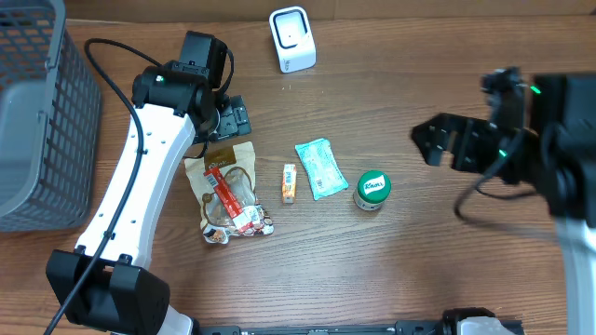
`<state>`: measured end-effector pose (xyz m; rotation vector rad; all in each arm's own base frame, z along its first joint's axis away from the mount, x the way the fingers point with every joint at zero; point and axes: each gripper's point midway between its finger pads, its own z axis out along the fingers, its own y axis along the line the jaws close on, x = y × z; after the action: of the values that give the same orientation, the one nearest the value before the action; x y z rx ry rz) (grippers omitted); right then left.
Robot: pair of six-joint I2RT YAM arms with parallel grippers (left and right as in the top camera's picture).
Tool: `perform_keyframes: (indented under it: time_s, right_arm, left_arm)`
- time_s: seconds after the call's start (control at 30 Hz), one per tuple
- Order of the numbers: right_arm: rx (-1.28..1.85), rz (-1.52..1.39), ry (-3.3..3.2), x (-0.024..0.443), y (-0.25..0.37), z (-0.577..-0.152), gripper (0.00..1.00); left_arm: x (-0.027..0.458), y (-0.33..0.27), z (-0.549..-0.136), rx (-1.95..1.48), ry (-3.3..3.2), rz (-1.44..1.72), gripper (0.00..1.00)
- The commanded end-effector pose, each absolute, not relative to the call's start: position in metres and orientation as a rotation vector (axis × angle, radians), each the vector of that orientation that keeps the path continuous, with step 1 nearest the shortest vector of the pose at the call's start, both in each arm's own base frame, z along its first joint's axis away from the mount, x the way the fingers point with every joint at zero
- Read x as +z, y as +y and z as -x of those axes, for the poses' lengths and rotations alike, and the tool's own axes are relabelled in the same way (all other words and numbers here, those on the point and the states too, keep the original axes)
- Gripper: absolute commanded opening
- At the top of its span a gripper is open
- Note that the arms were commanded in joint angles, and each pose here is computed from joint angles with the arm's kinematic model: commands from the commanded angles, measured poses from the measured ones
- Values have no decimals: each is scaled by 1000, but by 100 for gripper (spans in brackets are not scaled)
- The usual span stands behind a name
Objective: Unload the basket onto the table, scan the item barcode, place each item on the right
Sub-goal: 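Reach the right gripper to the green-lidded jar and lower onto it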
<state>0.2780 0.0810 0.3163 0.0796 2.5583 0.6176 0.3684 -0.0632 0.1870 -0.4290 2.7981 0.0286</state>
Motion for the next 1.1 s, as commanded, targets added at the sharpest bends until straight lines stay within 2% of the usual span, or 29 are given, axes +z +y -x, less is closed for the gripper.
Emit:
perform_keyframes:
  time_s: [0.0, 0.03, 0.07, 0.2, 0.43, 0.77, 1.07]
  right_arm:
    - [906, -42, 2597, 314, 113, -286, 91]
    - [912, -76, 2624, 307, 113, -290, 82]
    - [916, -134, 2667, 298, 112, -293, 81]
    - [867, -366, 2823, 263, 105, -299, 80]
    - [361, -770, 2961, 197, 75, -292, 83]
    - [284, -709, 2982, 125, 101, -291, 84]
    - [214, -657, 3003, 93, 113, -300, 86]
  left_arm:
    - [199, -60, -370, 33, 2767, 413, 100]
    - [199, -60, -370, 32, 2767, 413, 100]
    - [199, -60, -370, 32, 2767, 412, 100]
    - [198, -61, -370, 31, 2767, 411, 100]
    - [198, -61, -370, 31, 2767, 411, 100]
    - [198, -61, -370, 31, 2767, 411, 100]
    - [198, -61, -370, 31, 2767, 411, 100]
